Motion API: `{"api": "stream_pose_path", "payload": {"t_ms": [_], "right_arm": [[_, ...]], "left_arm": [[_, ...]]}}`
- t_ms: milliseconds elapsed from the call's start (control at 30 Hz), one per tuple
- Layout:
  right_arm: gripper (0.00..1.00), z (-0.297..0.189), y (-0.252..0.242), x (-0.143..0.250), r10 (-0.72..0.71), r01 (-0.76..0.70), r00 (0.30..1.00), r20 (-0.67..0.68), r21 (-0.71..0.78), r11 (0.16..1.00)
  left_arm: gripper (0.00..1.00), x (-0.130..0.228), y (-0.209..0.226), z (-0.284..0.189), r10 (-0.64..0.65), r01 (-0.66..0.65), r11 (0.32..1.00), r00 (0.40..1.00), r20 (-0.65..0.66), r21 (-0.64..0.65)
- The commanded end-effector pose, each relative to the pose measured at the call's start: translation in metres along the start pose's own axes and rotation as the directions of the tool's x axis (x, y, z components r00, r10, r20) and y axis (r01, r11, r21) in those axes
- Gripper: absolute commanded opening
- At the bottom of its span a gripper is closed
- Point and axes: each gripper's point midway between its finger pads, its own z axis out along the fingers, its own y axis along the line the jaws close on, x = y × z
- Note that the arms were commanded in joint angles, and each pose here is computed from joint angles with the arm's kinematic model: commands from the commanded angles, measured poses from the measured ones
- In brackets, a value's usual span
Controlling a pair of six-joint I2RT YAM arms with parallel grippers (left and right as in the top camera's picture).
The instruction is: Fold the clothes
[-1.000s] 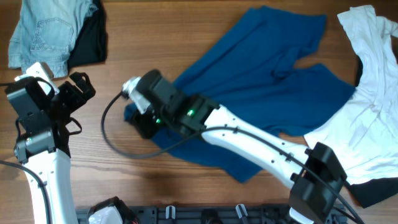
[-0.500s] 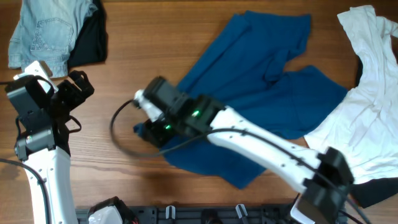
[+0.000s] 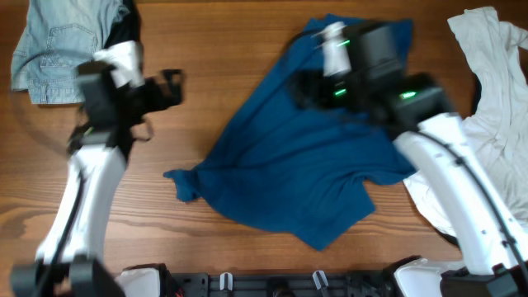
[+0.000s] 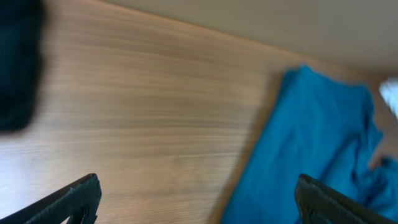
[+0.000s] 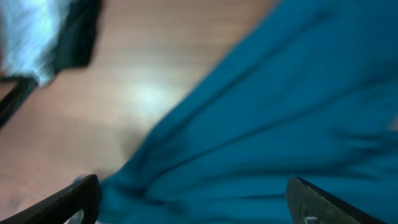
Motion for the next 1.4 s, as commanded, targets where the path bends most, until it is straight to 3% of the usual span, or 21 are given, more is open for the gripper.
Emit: {"api": "stream_pose_path", "payload": {"t_ms": [0, 200, 400, 567, 767, 900, 1000, 1100, 1200, 1233, 1267, 1367], "right_arm": [[0.96, -0.019, -0.049, -0.021, 0.007, -0.012, 0.998, 0.058, 0.083, 0.996], [0.96, -0.028, -0.087, -0.027, 0.040, -0.052, 0.996, 0.082, 0.149, 0.987], [0.96, -0.029, -0.102, -0.026, 0.049, -0.062, 0.996, 0.081, 0.172, 0.983], [0.96, -0.025, -0.104, -0.024, 0.036, -0.048, 0.997, 0.071, 0.175, 0.983], [0.96, -0.021, -0.106, -0.023, 0.040, -0.050, 0.997, 0.061, 0.176, 0.983], [0.87, -0.020, -0.106, -0.020, 0.045, -0.052, 0.998, 0.047, 0.178, 0.983], [0.84, -0.020, -0.106, -0.019, 0.046, -0.053, 0.998, 0.044, 0.178, 0.983], [0.84, -0.020, -0.106, -0.019, 0.046, -0.054, 0.998, 0.045, 0.178, 0.983], [0.76, -0.020, -0.106, -0.019, 0.046, -0.054, 0.998, 0.044, 0.178, 0.983], [0.75, -0.020, -0.106, -0.019, 0.046, -0.054, 0.998, 0.044, 0.178, 0.983], [0.75, -0.020, -0.106, -0.019, 0.046, -0.054, 0.998, 0.044, 0.178, 0.982], [0.74, -0.020, -0.106, -0.019, 0.046, -0.054, 0.998, 0.044, 0.178, 0.983]], "left_arm": [[1.00, -0.005, -0.047, 0.054, 0.235, -0.229, 0.971, 0.968, -0.086, 0.070], [1.00, 0.010, -0.091, 0.125, 0.434, -0.402, 0.897, 0.878, -0.201, 0.182], [1.00, 0.044, -0.108, 0.172, 0.574, -0.530, 0.817, 0.782, -0.244, 0.227], [0.99, 0.075, -0.113, 0.190, 0.624, -0.584, 0.781, 0.726, -0.289, 0.221], [0.90, 0.103, -0.116, 0.207, 0.658, -0.627, 0.750, 0.679, -0.325, 0.211], [0.79, 0.116, -0.110, 0.218, 0.659, -0.633, 0.748, 0.668, -0.345, 0.202], [0.63, 0.117, -0.109, 0.221, 0.654, -0.628, 0.752, 0.674, -0.344, 0.198], [0.42, 0.114, -0.109, 0.222, 0.651, -0.627, 0.755, 0.682, -0.333, 0.192], [0.11, 0.107, -0.102, 0.224, 0.606, -0.598, 0.789, 0.720, -0.338, 0.140], [0.06, 0.105, -0.097, 0.225, 0.581, -0.583, 0.805, 0.737, -0.345, 0.111], [0.04, 0.102, -0.092, 0.225, 0.562, -0.572, 0.816, 0.749, -0.351, 0.085], [0.04, 0.077, -0.047, 0.219, 0.415, -0.492, 0.858, 0.834, -0.363, -0.151]]}}
